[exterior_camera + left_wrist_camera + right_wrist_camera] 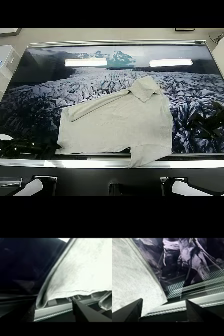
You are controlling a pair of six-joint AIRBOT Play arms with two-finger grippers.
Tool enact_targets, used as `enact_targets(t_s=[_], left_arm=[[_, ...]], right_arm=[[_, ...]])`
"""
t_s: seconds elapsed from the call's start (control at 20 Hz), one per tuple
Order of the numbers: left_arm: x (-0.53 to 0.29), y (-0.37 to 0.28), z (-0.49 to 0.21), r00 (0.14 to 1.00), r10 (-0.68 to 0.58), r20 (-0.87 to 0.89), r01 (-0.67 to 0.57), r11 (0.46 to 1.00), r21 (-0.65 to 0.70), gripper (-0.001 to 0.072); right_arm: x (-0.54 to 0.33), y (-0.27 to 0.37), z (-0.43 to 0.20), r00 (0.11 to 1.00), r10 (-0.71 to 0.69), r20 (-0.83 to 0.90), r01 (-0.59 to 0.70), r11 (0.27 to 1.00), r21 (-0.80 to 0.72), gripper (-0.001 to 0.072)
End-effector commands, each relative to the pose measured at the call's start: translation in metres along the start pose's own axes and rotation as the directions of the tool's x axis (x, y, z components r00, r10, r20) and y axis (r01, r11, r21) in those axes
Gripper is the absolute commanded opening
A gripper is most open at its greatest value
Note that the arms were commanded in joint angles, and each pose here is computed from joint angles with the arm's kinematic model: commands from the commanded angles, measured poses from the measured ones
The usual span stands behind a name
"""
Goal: Fold the clothes and pants, and hang the long-sleeved shirts on hangers.
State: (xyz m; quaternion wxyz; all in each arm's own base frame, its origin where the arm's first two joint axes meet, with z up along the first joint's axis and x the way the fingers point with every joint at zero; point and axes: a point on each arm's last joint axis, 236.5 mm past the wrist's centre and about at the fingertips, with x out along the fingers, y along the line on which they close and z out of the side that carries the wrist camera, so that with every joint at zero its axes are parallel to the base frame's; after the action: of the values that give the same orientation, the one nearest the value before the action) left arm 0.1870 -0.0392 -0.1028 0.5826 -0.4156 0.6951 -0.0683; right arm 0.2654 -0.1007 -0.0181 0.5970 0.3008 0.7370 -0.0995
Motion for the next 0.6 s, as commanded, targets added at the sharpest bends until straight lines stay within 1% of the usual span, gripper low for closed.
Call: enact_targets(t_s=[0.0,0.05,0.1,0.15,0.25,0.35,0.45,0.55], left_arm=[[0.012,-0.001,-0.003,1.000,0.030,-0.008,-0.030,0.999,0.041,0.0397],[0.014,-0.002,-0.005,0.999,0.036,-0.018,-0.035,0.998,0.045,0.0313],[0.015,-0.004,-0.006,0.999,0.039,-0.023,-0.038,0.998,0.054,0.0144],[0.015,-0.004,-0.007,0.999,0.039,-0.026,-0.037,0.998,0.055,0.0024],[0.015,-0.004,-0.008,0.999,0.037,-0.031,-0.035,0.998,0.060,0.0024],[0.015,-0.005,-0.008,0.999,0.037,-0.028,-0.035,0.997,0.062,0.0024],[0.013,-0.007,-0.009,0.999,0.035,-0.028,-0.033,0.997,0.068,0.0023],[0.010,-0.009,-0.010,0.999,0.035,-0.017,-0.033,0.996,0.080,0.0023]], right_arm=[[0.002,0.001,-0.002,1.000,0.007,-0.007,-0.007,1.000,-0.005,0.0612],[0.002,0.000,-0.003,1.000,0.002,-0.010,-0.002,1.000,-0.005,0.0611],[0.002,-0.003,-0.006,1.000,-0.008,-0.023,0.008,1.000,-0.004,0.0611],[0.006,-0.005,-0.011,0.999,-0.015,-0.042,0.015,1.000,-0.001,0.0612],[0.028,-0.009,-0.030,0.993,-0.007,-0.115,0.006,1.000,-0.008,0.0622],[0.065,-0.012,-0.054,0.982,0.017,-0.190,-0.020,1.000,-0.012,0.0657],[0.099,-0.008,-0.065,0.977,0.069,-0.200,-0.072,0.997,-0.008,0.0656],[0.118,0.002,-0.066,0.976,0.130,-0.175,-0.134,0.991,-0.009,0.0654]])
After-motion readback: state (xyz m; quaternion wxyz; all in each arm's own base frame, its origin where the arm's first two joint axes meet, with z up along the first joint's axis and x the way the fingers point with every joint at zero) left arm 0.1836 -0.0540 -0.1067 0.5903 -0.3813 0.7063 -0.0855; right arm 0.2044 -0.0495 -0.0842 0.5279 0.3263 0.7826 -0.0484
